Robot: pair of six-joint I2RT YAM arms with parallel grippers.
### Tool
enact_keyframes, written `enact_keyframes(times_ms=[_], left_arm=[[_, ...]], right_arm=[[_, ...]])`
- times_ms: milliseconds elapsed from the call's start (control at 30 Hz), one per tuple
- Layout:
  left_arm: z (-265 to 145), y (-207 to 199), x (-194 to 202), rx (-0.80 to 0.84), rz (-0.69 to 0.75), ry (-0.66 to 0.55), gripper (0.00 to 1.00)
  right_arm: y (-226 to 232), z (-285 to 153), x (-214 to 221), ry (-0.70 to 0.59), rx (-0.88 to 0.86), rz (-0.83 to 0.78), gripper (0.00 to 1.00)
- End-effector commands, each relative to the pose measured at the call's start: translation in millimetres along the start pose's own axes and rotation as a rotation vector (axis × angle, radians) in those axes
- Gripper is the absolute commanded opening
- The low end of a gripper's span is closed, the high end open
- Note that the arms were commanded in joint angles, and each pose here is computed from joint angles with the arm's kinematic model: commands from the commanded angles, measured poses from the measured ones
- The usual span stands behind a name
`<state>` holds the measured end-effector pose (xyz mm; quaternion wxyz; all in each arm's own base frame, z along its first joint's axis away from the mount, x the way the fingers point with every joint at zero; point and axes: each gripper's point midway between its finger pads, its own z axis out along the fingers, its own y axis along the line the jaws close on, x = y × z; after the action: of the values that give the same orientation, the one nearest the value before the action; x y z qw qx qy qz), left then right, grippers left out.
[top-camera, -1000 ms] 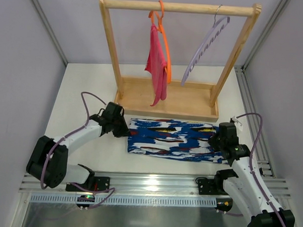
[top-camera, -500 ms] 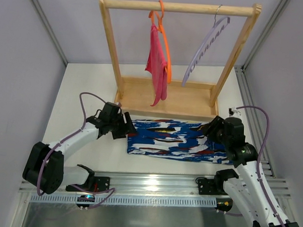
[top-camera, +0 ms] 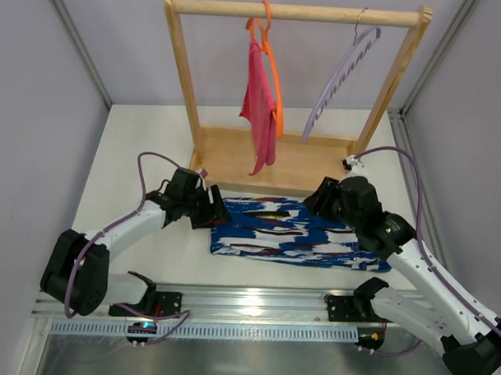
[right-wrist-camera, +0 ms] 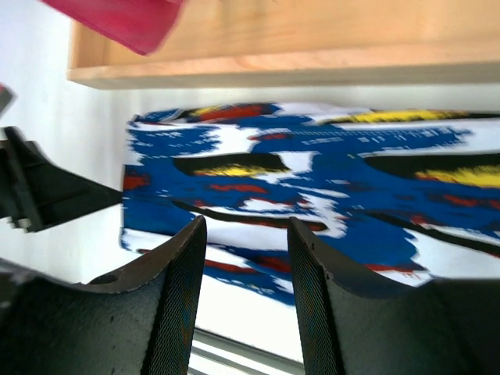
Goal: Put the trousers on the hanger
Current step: Fold the trousers
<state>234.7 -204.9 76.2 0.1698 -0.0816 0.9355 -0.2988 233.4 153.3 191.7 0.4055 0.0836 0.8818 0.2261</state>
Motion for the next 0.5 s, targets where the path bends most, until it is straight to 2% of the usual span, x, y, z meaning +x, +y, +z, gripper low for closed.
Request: enact_keyframes(times_ms=[0,33,67,100,267,333,467], left_arm=[[-9,-19,-12,0.061,0.042,-0.032,0.69],[-8,-17,-12,0.048,0.035,-0.029,0.69],[-7,-13,-14,0.023,0.026,-0.039,0.69],[-7,-9,-15,0.004,0.020,-0.039,0.69],[0,11,-15,-0.067,-0.023,-0.017,0.69],[1,14,-15,-0.072,-0.027,-0.014,0.69],[4,23,-9,-0.108,-0.022,0.018,0.70]], right_arm=[[40,1,-16,-0.076,-0.162,-0.007,0.49],[50,4,-11,-0.062,-0.219,-0.014,0.49],[69,10,12,0.025,-0.312,-0.044,0.47],[84,16,17,0.026,-0.374,-0.061,0.46],[135,45,76,0.197,-0.515,-0.238,0.42],[155,59,98,0.250,-0.610,-0.318,0.45],[162,84,125,0.306,-0.647,-0.497,0.50]])
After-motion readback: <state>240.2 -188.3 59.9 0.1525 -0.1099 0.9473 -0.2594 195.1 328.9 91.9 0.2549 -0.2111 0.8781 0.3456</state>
